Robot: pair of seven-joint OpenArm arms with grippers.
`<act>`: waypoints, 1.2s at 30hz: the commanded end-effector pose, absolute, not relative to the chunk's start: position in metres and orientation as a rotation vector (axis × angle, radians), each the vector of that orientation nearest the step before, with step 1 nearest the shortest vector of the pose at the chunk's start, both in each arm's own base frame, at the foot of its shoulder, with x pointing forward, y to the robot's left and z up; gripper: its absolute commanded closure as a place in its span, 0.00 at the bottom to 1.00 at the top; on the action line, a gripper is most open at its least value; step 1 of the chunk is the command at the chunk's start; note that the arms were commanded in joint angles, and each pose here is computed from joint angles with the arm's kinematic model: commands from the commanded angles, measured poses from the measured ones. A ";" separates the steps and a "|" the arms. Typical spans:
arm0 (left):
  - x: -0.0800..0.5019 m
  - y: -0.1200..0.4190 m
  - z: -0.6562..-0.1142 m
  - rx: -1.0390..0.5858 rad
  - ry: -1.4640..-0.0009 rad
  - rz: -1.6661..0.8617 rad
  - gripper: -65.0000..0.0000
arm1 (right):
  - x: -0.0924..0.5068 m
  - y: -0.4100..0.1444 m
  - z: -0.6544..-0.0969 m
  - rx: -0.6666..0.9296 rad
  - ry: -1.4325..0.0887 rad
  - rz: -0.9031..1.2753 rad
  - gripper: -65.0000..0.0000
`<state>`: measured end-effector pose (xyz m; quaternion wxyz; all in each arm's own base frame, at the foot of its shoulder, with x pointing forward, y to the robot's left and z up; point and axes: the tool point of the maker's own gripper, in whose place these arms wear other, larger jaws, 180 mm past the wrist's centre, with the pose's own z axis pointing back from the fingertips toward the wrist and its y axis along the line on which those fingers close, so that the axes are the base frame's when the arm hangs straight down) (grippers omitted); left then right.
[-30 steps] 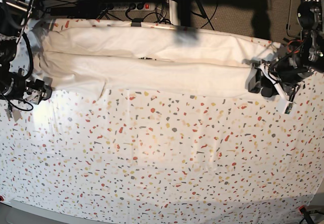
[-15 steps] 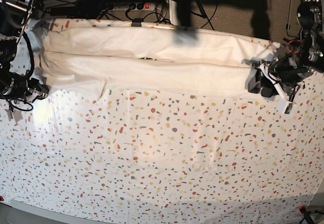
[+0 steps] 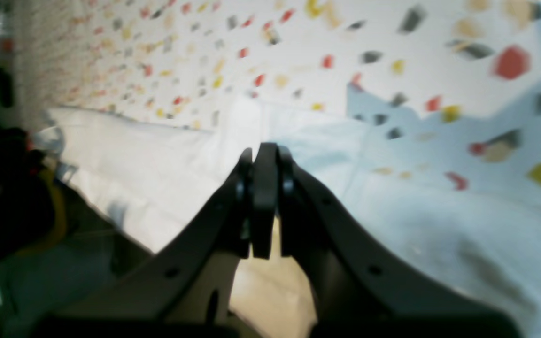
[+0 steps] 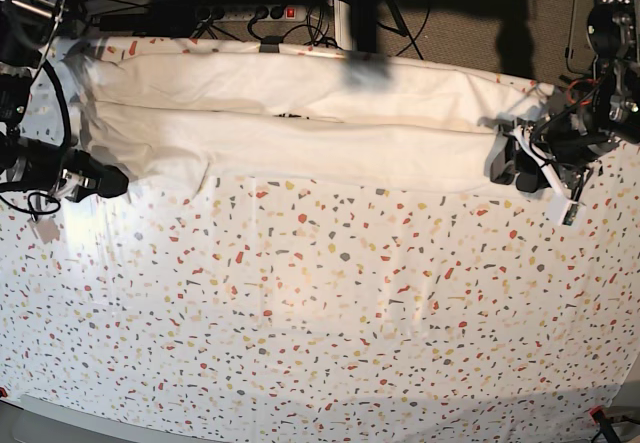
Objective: Fold the T-shirt properly
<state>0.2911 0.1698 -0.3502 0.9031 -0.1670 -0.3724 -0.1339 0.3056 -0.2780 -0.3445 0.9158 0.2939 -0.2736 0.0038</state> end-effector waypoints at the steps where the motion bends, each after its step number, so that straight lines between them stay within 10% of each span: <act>1: 0.300 0.172 -0.336 -0.345 -0.822 -0.283 0.59 | 0.312 -0.278 -0.320 0.625 -0.620 0.054 1.00; 6: 0.300 0.172 -0.336 -0.345 -0.822 -0.283 0.59 | 0.300 -0.244 -0.275 0.784 -0.721 0.171 1.00; 36: 0.300 0.173 -0.337 -0.338 -0.821 -0.285 0.59 | 0.194 -0.287 -0.340 0.432 -0.334 0.275 1.00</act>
